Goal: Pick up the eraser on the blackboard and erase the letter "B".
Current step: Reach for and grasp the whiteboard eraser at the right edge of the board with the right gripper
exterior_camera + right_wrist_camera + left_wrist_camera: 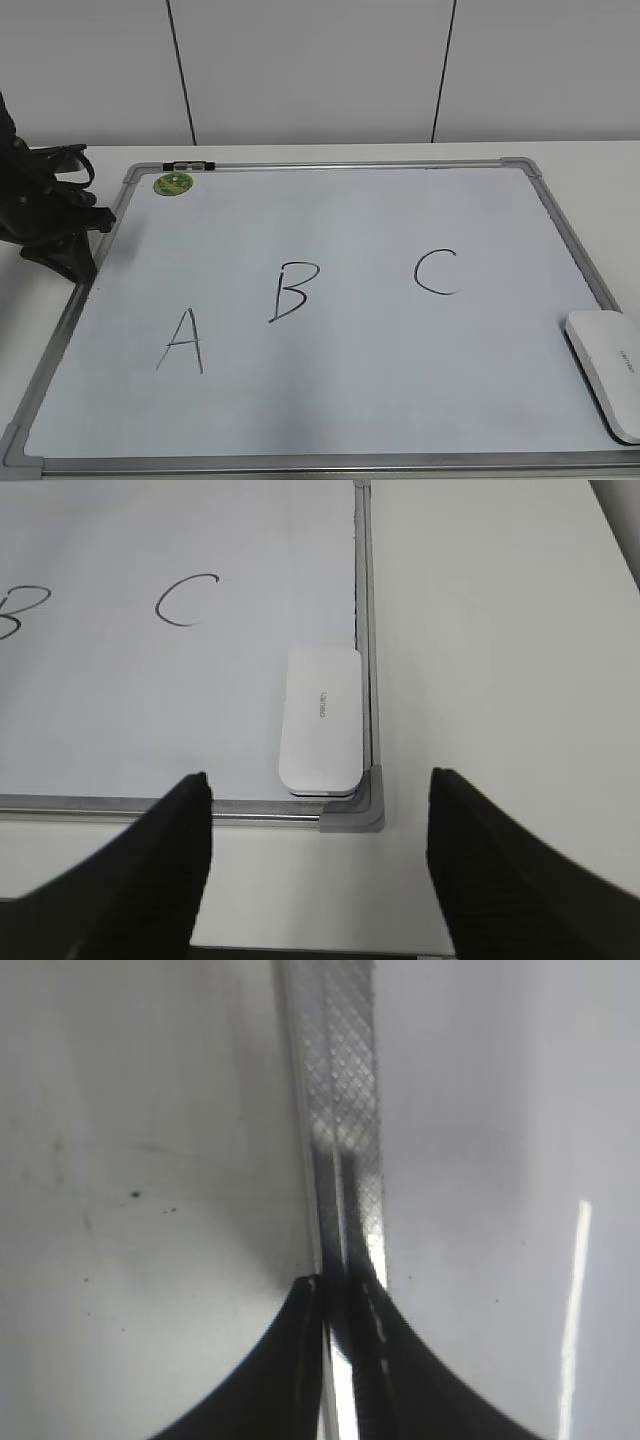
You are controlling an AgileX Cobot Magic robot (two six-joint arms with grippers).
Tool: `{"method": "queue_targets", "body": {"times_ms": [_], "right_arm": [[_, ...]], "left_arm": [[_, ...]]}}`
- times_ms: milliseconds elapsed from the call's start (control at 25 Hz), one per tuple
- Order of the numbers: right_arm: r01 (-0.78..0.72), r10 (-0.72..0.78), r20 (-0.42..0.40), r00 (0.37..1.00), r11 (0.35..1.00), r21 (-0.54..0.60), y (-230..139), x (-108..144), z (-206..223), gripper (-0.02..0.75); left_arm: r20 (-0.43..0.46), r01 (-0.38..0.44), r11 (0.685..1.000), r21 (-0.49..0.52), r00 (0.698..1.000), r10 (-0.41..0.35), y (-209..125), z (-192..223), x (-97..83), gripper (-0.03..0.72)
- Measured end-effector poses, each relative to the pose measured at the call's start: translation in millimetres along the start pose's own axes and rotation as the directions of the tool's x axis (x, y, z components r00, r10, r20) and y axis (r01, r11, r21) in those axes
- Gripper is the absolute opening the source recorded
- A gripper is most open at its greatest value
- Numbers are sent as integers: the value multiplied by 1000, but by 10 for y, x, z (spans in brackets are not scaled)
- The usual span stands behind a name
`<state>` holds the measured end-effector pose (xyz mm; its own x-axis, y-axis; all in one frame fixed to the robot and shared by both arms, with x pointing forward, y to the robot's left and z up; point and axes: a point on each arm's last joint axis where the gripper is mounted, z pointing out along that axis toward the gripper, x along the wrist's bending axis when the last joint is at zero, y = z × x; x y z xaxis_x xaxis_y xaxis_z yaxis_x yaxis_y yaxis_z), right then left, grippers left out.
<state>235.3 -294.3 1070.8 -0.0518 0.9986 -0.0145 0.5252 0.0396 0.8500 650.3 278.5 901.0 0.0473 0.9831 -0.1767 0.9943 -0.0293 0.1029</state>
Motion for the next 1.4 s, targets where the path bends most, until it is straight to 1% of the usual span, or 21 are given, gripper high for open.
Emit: {"method": "queue_targets", "body": {"times_ms": [80, 280, 400, 520, 600, 720, 840, 1040, 1160, 1360, 1400], "right_arm": [[14, -13, -5, 1000, 999, 52, 136, -7, 53, 501], [27, -12, -79, 997, 981, 192, 344, 28, 340, 508], [33, -12, -87, 996, 970, 241, 433, 19, 525, 568], [26, -5, -84, 996, 968, 250, 519, 5, 690, 651], [22, -1, -82, 997, 966, 257, 561, -2, 787, 667], [8, 23, -91, 996, 945, 327, 587, -4, 989, 673], [4, 41, -94, 995, 900, 436, 573, -14, 1257, 673], [15, 51, -100, 994, 821, 570, 522, -33, 1698, 673], [25, 47, -102, 994, 794, 608, 520, -49, 1945, 673], [40, 27, -97, 995, 777, 628, 555, -81, 2227, 673], [42, 25, -95, 995, 766, 641, 547, -89, 2319, 673]], "left_arm": [[0, 0, 1000, 0, 1000, 0, 0, 0, 0, 35], [0, 0, 1000, 0, 1000, 0, 0, 0, 0, 35], [0, 0, 1000, 0, 1000, 0, 0, 0, 0, 35], [0, 0, 1000, 0, 1000, 0, 0, 0, 0, 35], [1, 1, 1000, 0, 1000, -1, 0, 0, -1, 35], [1, 1, 1000, 0, 1000, -1, 0, 0, -1, 35], [2, 1, 1000, 2, 1000, -1, -2, 0, -1, 35], [3, 2, 1000, 1, 1000, -2, 0, -2, -3, 35], [3, 2, 1000, 1, 1000, -2, 0, -2, -3, 35], [3, 2, 1000, 1, 1000, -2, 0, -2, -3, 35], [3, 2, 1000, 1, 1000, -2, 0, -2, -3, 35]]}}
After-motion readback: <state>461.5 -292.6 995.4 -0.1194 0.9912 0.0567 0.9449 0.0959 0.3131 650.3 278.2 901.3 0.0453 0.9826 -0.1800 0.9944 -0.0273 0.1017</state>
